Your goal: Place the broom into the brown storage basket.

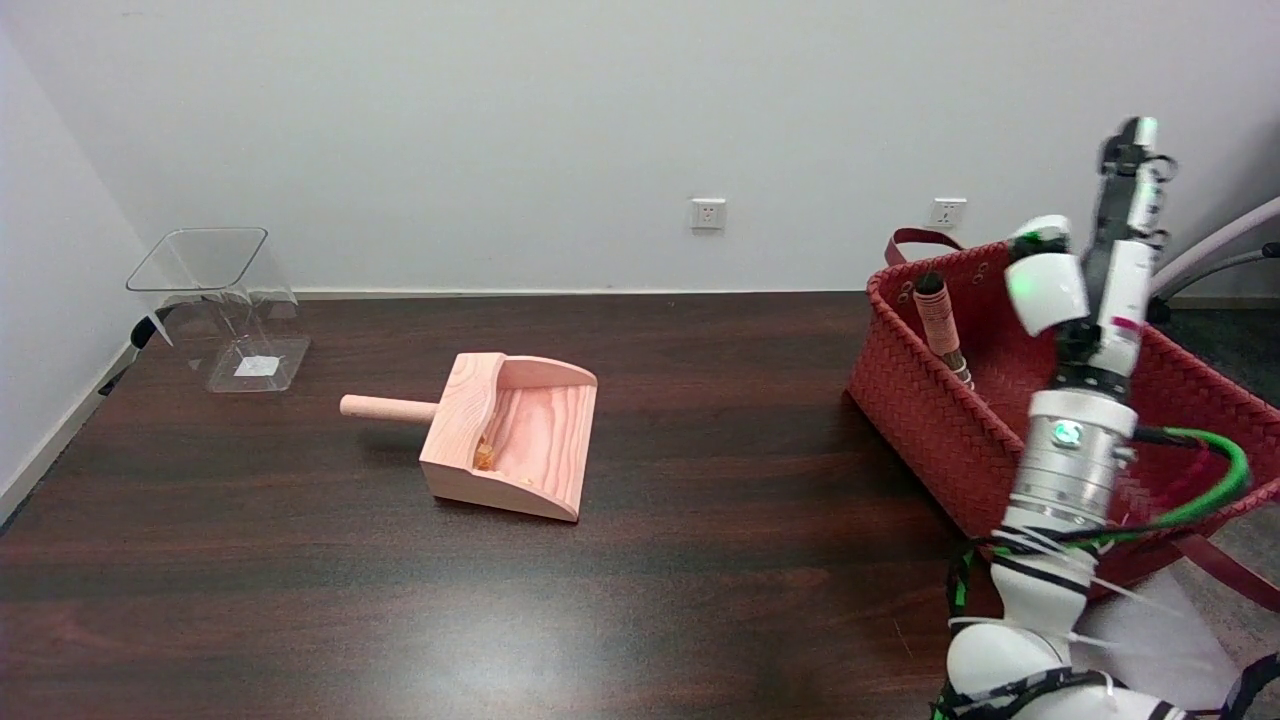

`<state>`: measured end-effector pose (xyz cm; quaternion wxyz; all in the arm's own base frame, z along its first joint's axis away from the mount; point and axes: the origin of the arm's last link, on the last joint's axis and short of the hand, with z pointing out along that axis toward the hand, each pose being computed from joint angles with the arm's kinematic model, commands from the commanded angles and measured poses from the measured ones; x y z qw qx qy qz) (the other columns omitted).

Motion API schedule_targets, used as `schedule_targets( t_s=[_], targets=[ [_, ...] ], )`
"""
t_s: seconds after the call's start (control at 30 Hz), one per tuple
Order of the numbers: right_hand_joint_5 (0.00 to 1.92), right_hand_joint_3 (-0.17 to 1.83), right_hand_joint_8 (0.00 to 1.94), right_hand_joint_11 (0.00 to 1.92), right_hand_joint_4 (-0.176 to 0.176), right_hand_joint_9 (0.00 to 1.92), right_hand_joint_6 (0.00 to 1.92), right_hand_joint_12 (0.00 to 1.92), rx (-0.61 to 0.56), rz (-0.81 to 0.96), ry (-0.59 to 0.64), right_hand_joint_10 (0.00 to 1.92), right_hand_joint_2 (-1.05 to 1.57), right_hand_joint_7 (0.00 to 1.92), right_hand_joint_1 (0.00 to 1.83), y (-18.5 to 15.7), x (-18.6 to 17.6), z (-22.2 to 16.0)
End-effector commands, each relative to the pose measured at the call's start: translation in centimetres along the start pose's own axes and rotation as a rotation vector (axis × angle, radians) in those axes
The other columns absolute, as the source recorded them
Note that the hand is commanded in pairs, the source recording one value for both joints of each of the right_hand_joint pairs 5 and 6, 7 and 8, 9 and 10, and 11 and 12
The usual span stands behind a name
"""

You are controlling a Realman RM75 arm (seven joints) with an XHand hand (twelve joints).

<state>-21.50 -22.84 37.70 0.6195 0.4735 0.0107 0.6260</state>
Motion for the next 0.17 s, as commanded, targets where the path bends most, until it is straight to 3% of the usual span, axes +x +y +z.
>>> schedule_targets(
  t_s=[0.03, 0.17],
  targets=[
    [0.00, 1.27, 0.07, 0.00, 0.000, 0.00, 0.00, 0.00, 0.067, -0.021, 0.299, 0.00, 1.23, 0.07, 0.22, -0.99, 6.64, -2.51],
    [0.00, 1.23, 0.06, 0.00, 0.000, 0.00, 0.00, 0.00, 0.069, 0.000, 0.311, 0.00, 1.26, 0.06, 0.20, -0.54, 7.04, -2.27]
  ],
)
